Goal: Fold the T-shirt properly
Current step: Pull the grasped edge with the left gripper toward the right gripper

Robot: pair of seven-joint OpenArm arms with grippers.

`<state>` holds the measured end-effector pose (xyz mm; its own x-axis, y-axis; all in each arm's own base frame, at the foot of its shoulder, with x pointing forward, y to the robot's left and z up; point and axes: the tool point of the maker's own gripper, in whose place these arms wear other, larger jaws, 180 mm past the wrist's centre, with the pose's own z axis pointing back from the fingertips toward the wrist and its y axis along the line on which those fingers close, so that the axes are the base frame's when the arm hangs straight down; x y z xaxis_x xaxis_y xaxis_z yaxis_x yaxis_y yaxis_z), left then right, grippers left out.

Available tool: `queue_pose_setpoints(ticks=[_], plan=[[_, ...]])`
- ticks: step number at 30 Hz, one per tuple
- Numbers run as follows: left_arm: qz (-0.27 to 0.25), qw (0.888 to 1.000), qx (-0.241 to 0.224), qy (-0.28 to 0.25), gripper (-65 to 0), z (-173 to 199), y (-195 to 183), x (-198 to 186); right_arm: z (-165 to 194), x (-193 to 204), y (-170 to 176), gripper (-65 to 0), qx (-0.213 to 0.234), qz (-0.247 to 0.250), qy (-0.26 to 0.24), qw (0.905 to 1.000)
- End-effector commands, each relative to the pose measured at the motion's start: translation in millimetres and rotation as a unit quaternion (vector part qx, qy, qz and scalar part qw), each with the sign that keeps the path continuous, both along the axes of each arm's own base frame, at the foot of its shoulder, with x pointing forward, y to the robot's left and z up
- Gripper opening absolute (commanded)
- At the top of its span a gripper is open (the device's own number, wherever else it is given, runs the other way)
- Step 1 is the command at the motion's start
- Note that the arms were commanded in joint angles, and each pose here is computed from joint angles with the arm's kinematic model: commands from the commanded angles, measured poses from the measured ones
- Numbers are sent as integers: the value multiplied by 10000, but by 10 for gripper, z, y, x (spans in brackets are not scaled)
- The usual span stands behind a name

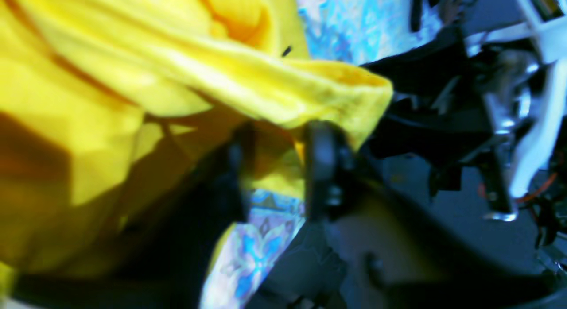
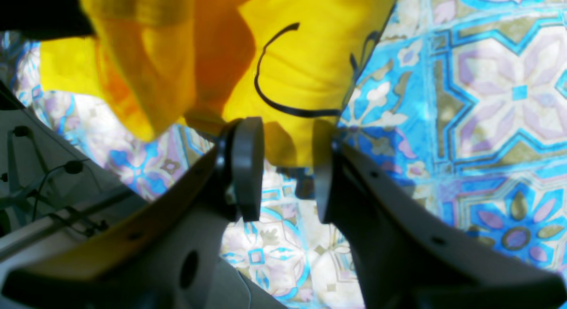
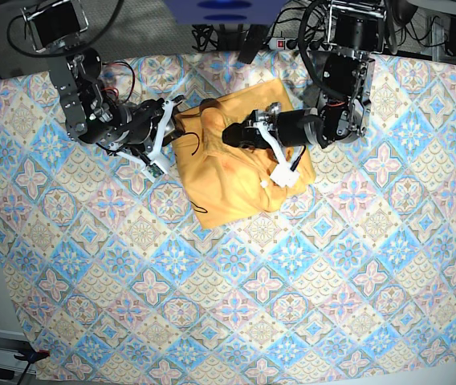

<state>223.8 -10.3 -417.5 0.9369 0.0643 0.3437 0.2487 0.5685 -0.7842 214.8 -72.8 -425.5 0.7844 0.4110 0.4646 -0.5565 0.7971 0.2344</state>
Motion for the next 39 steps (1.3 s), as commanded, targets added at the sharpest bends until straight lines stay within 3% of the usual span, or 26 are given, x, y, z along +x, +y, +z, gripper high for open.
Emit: queue_pose_setpoints(ticks=[1, 10, 15, 21, 25, 33, 39], plan=[[45, 9998, -140, -164, -575, 104, -25, 89, 100, 103, 6, -467, 67, -10, -201, 9998], [-6, 9998, -140, -144, -518, 108, -28, 80, 102, 109, 3, -467, 70, -19, -210, 9998], [-296, 9996, -31, -26, -526, 99, -24, 31, 142, 176, -24, -467, 168, -158, -356, 9991], [-354, 9992, 96, 134, -596, 8, 66, -93, 150, 176, -16, -467, 175, -146, -366, 9991], [-365, 9989, 126, 256, -596, -41, 107, -247, 150, 176, -16, -467, 175, -146, -366, 9991], [-532, 9981, 319, 15, -596, 100, 217, -447, 152, 183, -14, -467, 189, -156, -384, 9990], [-545, 9978, 373, 16, -580, 80, 235, -443, 148, 174, -1, -466, 193, -135, -375, 9990]])
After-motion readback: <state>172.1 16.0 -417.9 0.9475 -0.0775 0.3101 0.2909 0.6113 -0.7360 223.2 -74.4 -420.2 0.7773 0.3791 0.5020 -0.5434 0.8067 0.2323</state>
